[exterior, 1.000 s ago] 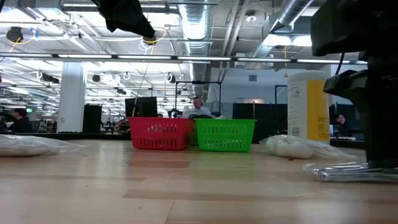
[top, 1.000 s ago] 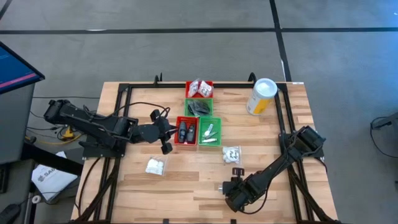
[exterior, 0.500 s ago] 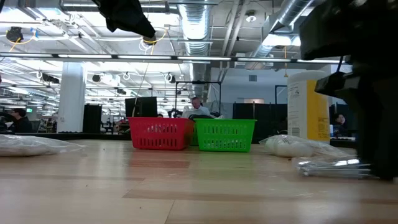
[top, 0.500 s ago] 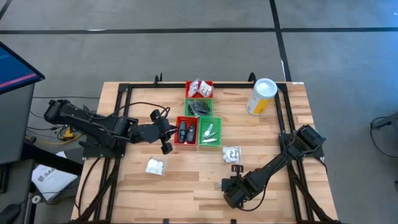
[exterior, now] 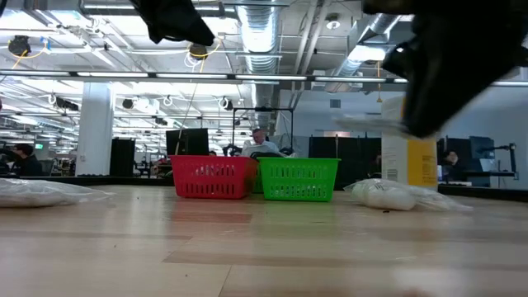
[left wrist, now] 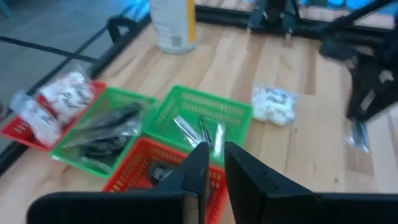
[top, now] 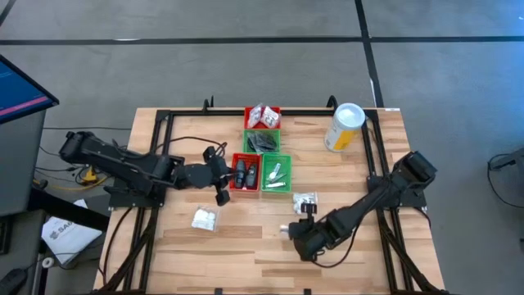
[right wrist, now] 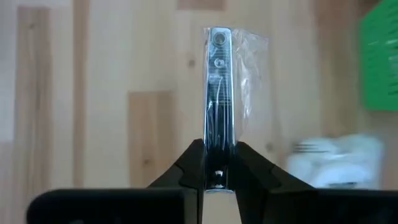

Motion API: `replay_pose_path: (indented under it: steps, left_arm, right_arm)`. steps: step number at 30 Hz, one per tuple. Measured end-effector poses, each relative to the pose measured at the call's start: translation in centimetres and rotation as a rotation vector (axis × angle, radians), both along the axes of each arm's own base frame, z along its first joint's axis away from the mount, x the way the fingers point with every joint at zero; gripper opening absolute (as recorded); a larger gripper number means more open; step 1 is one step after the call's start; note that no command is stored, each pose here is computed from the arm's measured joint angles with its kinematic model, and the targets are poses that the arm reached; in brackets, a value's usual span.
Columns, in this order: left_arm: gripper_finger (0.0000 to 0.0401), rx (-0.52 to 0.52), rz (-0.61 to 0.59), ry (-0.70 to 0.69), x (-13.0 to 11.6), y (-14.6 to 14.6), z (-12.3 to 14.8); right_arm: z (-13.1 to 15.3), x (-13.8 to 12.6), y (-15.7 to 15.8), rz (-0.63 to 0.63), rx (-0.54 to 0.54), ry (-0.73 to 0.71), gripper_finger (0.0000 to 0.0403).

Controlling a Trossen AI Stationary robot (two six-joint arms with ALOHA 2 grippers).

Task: Pick & Place Travel size toiletries
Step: Put the silver nail cutter into the bottom green bin

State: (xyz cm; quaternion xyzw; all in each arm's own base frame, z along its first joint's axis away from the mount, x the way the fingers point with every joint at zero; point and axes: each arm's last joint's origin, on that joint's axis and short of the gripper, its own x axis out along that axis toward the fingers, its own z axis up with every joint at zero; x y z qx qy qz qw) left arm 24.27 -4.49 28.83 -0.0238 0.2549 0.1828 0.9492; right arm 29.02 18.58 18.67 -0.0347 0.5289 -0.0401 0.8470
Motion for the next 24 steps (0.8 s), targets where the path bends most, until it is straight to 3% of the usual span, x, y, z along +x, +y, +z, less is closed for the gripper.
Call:
replay_pose_path:
  steps: [9, 24]
  left_arm:
    - [0.0044, -0.006, -0.038, 0.065, 2.2, -0.7, -2.3]
    - [0.0044, 0.001, -0.041, 0.105, 3.2, -0.9, -3.7]
  right_arm:
    - [2.3, 1.4, -4.2, -0.042, -0.053, -0.051, 0.0046]
    - [2.3, 4.4, -13.2, -0.128, -0.126, -0.015, 0.0046]
